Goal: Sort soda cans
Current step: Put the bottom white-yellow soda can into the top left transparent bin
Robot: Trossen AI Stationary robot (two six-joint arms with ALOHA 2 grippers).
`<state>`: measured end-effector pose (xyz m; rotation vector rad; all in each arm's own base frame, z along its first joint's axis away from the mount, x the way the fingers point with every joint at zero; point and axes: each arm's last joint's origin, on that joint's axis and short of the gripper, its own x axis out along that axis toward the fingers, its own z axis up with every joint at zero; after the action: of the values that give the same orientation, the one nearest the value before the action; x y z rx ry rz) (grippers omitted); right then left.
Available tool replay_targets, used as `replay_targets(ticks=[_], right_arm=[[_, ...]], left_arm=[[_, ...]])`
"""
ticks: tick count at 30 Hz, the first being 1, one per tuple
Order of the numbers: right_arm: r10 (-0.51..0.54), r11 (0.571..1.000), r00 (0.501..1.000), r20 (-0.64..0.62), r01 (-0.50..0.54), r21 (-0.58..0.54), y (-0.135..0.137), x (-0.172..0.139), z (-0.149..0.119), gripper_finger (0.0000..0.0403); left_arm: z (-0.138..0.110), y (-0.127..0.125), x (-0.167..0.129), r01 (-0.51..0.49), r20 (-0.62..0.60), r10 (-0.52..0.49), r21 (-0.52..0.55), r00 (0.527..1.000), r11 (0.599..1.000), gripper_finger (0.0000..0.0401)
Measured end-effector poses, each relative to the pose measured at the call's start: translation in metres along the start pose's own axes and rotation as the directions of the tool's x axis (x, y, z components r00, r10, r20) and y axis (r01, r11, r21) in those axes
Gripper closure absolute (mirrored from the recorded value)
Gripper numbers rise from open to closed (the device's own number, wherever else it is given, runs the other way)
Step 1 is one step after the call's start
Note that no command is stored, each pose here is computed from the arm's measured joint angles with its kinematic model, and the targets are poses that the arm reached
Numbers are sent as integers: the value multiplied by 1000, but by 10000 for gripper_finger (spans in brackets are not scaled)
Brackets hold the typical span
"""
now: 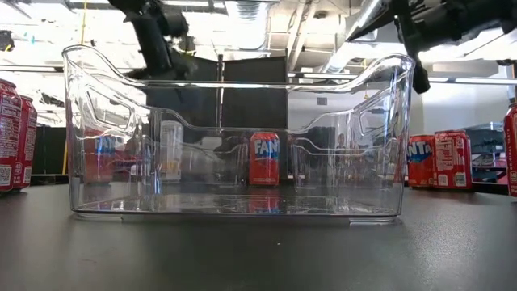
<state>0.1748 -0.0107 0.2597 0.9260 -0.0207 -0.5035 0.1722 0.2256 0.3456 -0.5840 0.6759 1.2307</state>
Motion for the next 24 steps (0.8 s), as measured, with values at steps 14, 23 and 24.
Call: replay_targets(ticks=[14,23,24], right_arm=[[-15,1000,996,91,16,-15,-9,8,21,30],[96,993,986,135,-104,53,0,8,30,34],[114,991,984,136,-122,55,2,7,29,36]], left_arm=[[-43,-2,-131,279,-64,-271,232,960,932,68],[-73,-14,-166,429,-131,-409,270,903,862,70],[-76,-17,-168,444,-144,-420,271,896,854,70]])
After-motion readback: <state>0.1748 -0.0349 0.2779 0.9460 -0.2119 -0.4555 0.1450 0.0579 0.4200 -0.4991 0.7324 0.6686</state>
